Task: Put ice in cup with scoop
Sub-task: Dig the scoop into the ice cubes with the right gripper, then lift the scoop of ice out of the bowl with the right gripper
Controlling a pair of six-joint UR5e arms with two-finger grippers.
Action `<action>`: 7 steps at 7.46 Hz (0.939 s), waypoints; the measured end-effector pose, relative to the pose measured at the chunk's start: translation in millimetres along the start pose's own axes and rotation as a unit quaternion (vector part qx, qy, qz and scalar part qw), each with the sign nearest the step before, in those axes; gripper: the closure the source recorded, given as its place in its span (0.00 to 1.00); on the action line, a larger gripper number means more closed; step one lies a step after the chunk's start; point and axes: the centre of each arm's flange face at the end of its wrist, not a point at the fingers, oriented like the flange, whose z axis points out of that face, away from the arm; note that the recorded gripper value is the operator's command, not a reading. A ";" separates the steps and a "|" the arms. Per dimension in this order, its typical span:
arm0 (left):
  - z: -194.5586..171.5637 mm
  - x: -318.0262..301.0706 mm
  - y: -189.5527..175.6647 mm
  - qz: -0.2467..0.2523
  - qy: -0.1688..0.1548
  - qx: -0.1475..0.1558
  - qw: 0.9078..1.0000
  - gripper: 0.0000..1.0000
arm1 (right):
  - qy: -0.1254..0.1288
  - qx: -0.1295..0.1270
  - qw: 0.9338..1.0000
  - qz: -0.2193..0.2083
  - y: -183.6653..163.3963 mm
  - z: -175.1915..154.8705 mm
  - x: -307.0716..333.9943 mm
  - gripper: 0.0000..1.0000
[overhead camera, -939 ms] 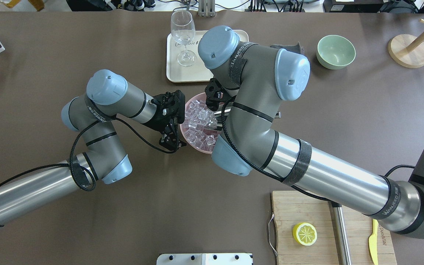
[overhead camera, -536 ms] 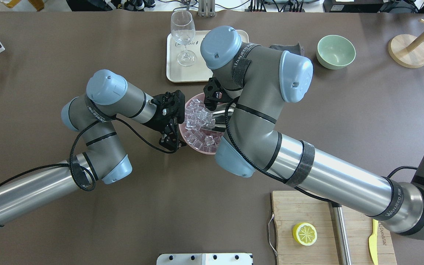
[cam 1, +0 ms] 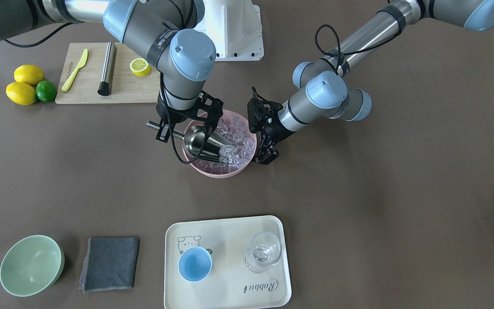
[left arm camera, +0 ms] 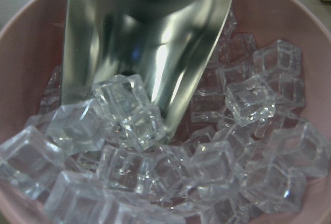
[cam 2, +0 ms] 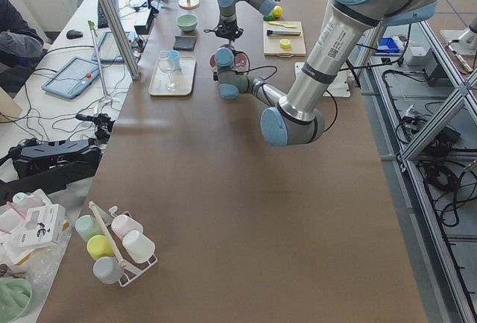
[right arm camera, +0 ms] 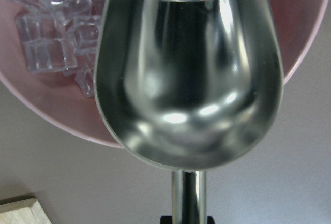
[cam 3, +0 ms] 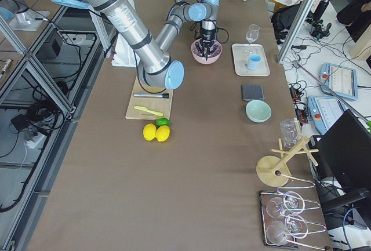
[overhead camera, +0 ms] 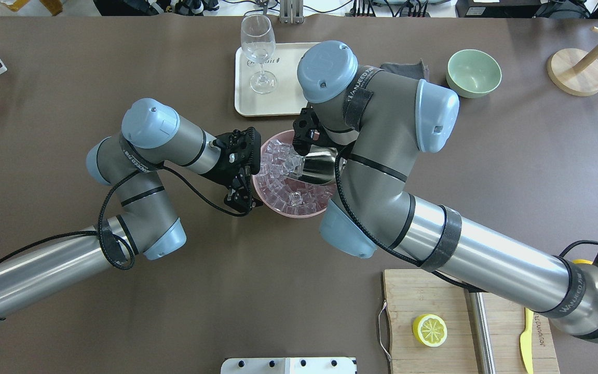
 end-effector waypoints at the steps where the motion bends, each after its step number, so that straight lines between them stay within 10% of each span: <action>1: 0.1 -0.4 0.3 0.000 -0.003 -0.001 1.000 0.02 | -0.001 0.006 1.000 0.000 6.0 -0.9 -2.4 1.00; 7: 2.7 0.6 1.8 0.001 -0.010 -0.003 1.000 0.02 | 0.010 0.077 0.996 0.032 24.6 5.6 -8.9 1.00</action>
